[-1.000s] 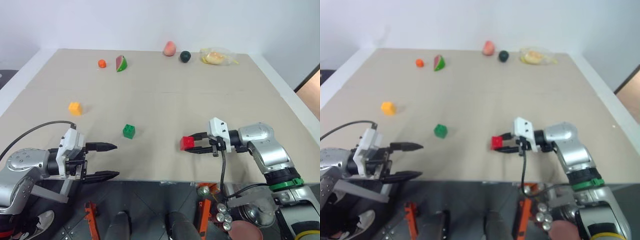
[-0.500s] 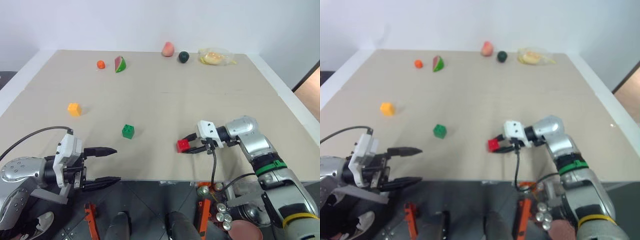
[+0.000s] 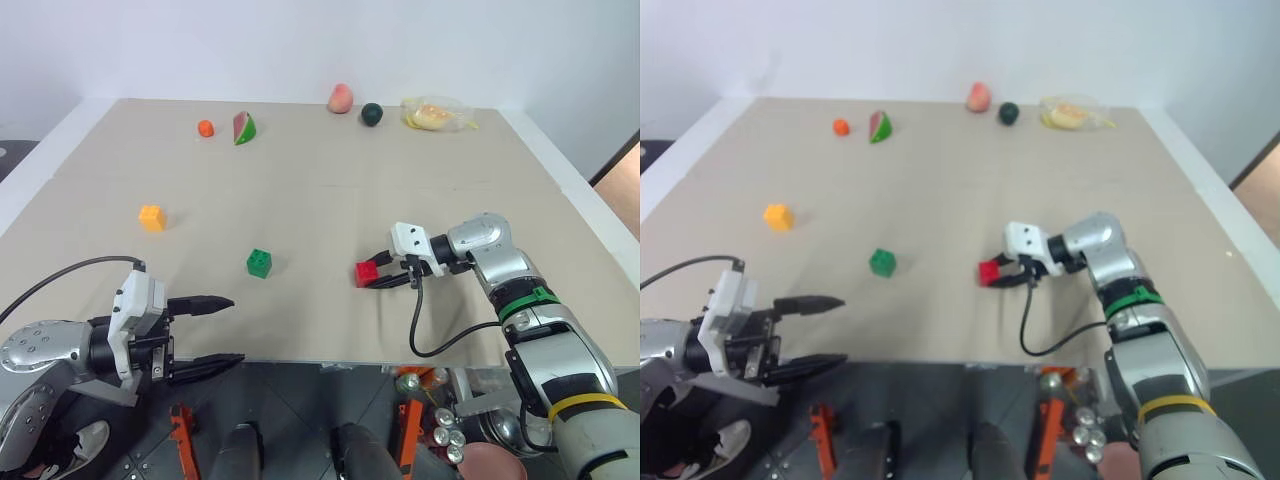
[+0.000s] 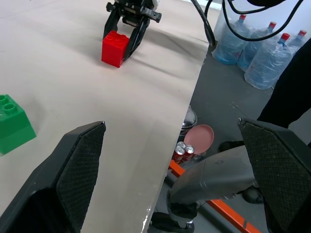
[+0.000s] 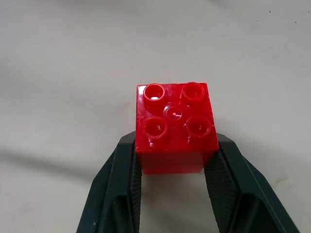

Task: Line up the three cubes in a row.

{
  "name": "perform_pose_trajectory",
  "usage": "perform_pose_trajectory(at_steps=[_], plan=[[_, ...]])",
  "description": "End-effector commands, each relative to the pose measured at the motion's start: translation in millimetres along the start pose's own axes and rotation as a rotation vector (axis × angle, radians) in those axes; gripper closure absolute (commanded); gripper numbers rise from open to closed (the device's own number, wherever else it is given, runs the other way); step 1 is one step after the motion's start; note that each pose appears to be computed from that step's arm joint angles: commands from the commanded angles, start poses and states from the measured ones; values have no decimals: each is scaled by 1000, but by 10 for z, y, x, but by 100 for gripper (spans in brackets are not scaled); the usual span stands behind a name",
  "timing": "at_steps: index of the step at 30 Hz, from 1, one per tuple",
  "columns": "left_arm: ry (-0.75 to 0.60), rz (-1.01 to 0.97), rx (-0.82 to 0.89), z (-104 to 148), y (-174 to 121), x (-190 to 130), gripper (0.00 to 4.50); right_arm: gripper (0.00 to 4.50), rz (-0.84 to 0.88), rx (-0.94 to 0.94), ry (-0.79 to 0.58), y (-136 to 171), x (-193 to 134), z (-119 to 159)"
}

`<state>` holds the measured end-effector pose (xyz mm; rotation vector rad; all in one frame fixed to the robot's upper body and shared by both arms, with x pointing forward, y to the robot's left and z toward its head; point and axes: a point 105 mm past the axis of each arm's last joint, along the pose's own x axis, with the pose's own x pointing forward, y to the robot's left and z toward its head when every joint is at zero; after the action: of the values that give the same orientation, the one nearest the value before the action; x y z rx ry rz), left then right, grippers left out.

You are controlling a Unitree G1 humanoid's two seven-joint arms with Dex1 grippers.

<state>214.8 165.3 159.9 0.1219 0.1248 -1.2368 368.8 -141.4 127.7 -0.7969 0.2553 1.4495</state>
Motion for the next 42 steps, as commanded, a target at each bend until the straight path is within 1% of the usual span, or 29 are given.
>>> perform_pose_trajectory(at_steps=[1,6,11,18,23,24,26,29,30,31,37,42], plan=[[-26,-4,45,97,-40,-6,0,326,-5,67,40,54,-173,-167],[-27,-11,43,99,-23,-9,0,326,-20,140,1,59,-210,-183],[-27,-22,48,112,-5,-10,0,326,0,172,-41,81,-152,-141],[-25,-18,48,113,-13,-31,0,326,37,168,-18,156,-69,-198],[-18,-7,46,98,-26,-56,0,326,29,156,-18,143,-18,-192],[-17,-5,47,99,-26,-61,0,224,24,154,-14,137,-10,-198],[-17,3,48,101,-20,-71,0,155,11,151,-11,121,-3,-203],[-20,18,44,100,-4,-88,0,64,2,146,-12,105,-8,-198],[-24,22,40,100,0,-93,0,25,3,145,-13,103,-12,-193],[-31,28,34,101,8,-97,0,4,3,144,-15,98,-21,-184],[-85,88,-19,104,100,-133,0,4,-3,95,-10,33,-180,-76],[-98,190,-59,43,235,-212,0,4,-18,11,87,7,-524,-37]])
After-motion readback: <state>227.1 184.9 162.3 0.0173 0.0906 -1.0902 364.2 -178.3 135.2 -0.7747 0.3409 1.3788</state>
